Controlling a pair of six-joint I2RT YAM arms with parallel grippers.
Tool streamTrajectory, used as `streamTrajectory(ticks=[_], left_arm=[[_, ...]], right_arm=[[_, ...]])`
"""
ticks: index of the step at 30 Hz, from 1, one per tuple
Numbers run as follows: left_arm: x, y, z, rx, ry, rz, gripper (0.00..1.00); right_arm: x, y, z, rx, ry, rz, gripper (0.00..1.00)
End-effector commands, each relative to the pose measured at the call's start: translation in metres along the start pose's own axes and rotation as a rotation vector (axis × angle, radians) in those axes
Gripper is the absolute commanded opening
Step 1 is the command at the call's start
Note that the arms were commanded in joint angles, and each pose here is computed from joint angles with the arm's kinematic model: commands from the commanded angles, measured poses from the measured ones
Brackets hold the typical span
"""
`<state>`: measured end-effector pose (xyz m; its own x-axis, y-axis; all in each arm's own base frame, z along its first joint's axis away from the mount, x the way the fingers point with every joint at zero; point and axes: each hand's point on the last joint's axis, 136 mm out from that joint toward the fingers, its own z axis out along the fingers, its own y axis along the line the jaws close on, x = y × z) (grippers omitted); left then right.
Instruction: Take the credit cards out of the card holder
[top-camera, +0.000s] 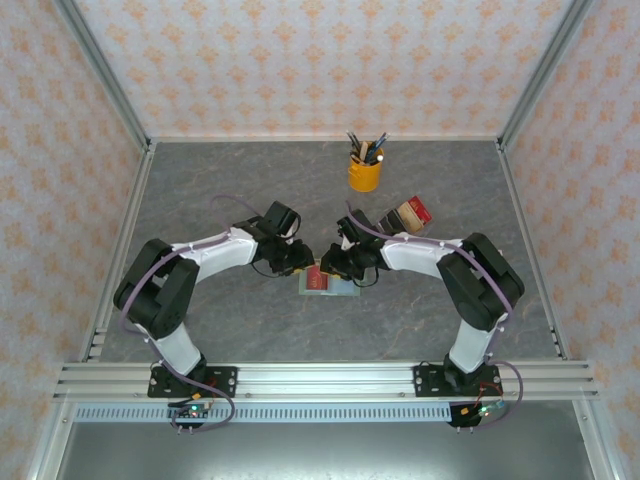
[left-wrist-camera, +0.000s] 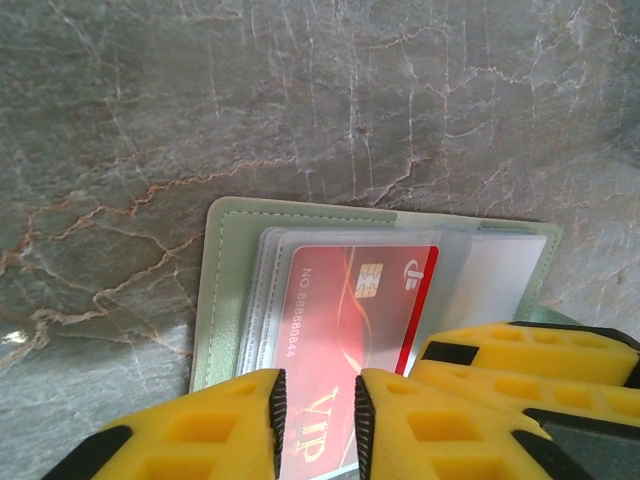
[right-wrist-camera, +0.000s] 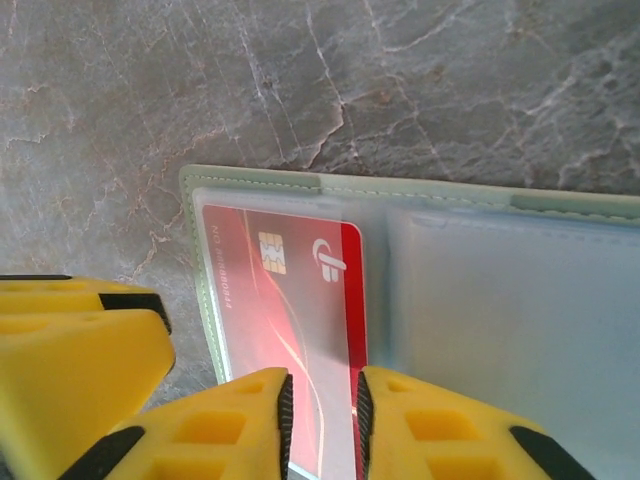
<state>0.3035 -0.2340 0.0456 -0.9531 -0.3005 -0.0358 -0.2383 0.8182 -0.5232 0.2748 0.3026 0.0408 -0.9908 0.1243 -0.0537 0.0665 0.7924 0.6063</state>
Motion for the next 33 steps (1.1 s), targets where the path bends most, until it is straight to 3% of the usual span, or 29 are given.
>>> streamTrajectory(ticks=[1, 14, 27, 33], left_arm=[[-0.001, -0.005, 0.004, 0.008, 0.008, 0.012, 0.25], [0.002, 0.019, 0.019, -0.074, 0.021, -0.022, 0.17], [0.004, 0.032, 0.022, -0.125, 0.021, -0.029, 0.13], [0.006, 0.030, 0.026, -0.108, 0.036, -0.027, 0.13]], right_arm=[[-0.006, 0.003, 0.002, -0.004, 0.002, -0.017, 0.25], [-0.006, -0.009, 0.004, 0.048, 0.007, -0.022, 0.21], [-0.010, -0.016, 0.000, 0.083, -0.014, -0.030, 0.24], [-0.006, -0.008, 0.004, 0.023, 0.019, -0.047, 0.23]])
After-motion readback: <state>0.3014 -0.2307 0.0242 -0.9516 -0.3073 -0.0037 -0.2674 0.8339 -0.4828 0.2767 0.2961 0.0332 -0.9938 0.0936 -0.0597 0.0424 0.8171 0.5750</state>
